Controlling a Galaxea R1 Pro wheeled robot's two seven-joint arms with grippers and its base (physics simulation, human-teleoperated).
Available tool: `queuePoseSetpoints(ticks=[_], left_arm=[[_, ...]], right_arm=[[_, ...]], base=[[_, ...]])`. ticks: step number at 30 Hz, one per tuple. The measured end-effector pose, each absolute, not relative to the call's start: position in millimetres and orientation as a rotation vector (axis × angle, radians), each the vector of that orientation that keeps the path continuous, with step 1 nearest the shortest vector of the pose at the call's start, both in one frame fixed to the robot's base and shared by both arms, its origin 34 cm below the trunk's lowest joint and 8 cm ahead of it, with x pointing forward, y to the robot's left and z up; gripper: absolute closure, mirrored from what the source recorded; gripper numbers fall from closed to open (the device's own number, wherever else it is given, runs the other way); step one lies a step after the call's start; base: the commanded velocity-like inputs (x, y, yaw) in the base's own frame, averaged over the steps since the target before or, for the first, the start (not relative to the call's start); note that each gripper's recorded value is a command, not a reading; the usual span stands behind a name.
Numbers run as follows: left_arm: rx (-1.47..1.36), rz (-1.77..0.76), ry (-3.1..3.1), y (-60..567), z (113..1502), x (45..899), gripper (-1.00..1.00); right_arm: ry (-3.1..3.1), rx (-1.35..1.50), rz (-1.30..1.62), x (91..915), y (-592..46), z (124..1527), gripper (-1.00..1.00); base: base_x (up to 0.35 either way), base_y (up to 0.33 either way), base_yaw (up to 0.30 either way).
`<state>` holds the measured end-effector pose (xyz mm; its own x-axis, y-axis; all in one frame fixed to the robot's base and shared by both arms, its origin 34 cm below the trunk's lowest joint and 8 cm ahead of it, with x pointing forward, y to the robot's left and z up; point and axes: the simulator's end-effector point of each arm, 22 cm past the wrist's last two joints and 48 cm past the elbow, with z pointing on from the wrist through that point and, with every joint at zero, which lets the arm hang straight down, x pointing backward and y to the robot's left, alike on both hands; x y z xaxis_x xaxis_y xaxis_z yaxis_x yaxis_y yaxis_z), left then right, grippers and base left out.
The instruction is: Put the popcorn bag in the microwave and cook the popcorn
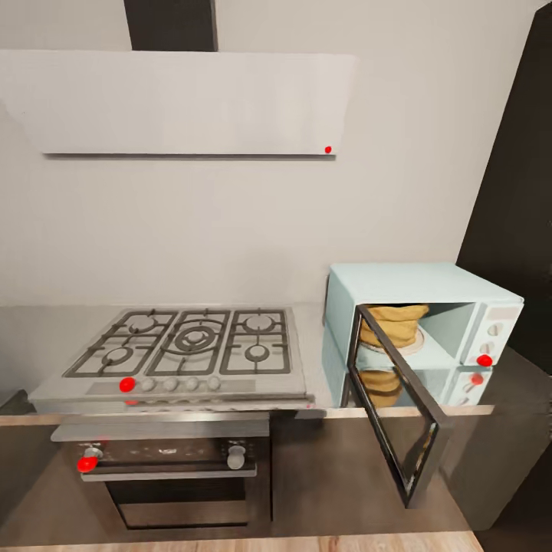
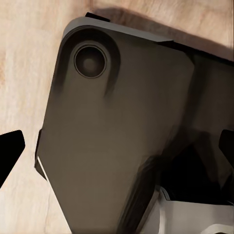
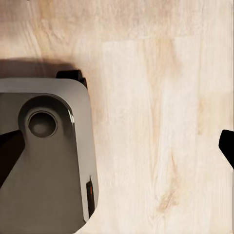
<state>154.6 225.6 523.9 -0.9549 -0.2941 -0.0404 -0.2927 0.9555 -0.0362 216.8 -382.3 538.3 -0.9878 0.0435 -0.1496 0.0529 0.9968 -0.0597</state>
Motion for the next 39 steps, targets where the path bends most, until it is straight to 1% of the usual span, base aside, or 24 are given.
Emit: queuePoseSetpoints(ticks=[28,36,39], left_arm=[[-0.46,-0.046,3.062,225.7,523.9,154.6,-1.0],[-0.462,-0.044,3.061,226.9,523.9,154.5,-1.0],[-0.462,-0.044,3.061,226.9,523.9,154.9,-1.0]], right_arm=[[2.989,0.069,-0.095,217.1,-382.2,538.3,-1.0],[2.989,0.069,-0.096,217.1,-382.3,538.3,-1.0],[2.989,0.069,-0.097,217.1,-383.1,538.5,-1.0]], base=[[0.0,-0.28,0.005],[0.0,-0.055,0.237],[0.0,-0.001,0.085]])
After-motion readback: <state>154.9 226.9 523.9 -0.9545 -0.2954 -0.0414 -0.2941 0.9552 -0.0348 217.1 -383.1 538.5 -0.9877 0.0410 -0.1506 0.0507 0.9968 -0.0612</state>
